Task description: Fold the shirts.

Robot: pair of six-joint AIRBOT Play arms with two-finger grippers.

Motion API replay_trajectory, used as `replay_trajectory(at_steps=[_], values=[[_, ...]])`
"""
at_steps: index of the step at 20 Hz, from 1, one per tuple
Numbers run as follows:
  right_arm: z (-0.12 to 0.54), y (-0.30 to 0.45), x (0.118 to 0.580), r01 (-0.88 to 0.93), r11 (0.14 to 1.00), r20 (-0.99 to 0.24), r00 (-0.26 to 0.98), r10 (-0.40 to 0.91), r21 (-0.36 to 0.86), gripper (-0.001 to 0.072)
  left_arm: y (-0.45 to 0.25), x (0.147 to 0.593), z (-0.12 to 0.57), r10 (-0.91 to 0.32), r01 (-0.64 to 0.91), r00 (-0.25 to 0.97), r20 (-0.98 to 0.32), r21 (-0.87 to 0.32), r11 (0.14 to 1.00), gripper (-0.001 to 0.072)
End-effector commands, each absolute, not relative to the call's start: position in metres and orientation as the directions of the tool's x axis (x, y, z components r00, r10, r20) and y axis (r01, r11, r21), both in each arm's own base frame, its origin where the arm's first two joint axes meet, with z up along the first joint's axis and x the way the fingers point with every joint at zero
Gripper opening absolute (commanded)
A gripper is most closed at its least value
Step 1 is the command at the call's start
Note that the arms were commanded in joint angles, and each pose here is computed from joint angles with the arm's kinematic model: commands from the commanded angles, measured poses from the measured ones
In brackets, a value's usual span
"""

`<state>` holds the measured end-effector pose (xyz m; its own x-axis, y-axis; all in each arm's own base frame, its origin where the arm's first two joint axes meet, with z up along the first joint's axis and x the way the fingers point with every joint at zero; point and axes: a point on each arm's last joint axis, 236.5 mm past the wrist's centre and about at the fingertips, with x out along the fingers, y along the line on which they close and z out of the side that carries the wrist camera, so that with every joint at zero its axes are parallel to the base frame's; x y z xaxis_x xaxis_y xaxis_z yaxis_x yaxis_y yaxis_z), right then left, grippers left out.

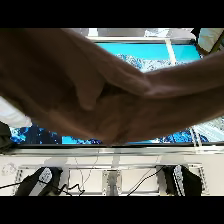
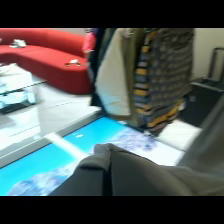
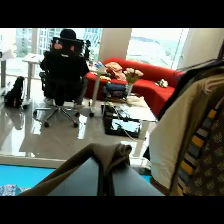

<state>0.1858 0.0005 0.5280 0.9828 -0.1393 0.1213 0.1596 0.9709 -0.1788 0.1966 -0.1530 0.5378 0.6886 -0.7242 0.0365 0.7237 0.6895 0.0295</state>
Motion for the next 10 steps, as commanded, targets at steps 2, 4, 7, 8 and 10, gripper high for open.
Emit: replay_trajectory(at_steps=[2, 4, 7, 8, 10], values=[[0.508, -0.055, 0.174, 0.352, 0.921, 0.034, 0.936, -0.352, -0.166, 0.0022, -0.110, 0.231, 0.527, -0.539, 0.539, 0.842, 0.003, 0.000, 0.842, 0.0008], [0.477, -0.061, 0.199, 0.298, 0.943, -0.104, 0.944, -0.314, -0.147, 0.0022, -0.100, 0.255, 0.508, -0.561, 0.556, 0.827, -0.039, -0.094, 0.826, 0.0009], [0.397, -0.065, 0.256, 0.179, 0.983, -0.376, 0.909, -0.181, -0.040, 0.0023, -0.078, 0.302, 0.455, -0.595, 0.546, 0.788, -0.156, -0.269, 0.794, 0.0009], [0.362, -0.065, 0.276, 0.141, 0.990, -0.471, 0.874, -0.116, 0.016, 0.0023, -0.071, 0.319, 0.431, -0.612, 0.534, 0.765, -0.199, -0.335, 0.776, 0.0009], [0.297, -0.061, 0.310, 0.089, 0.985, -0.607, 0.795, 0.018, 0.146, 0.0024, -0.071, 0.352, 0.380, -0.659, 0.519, 0.699, -0.277, -0.438, 0.734, 0.0010]])
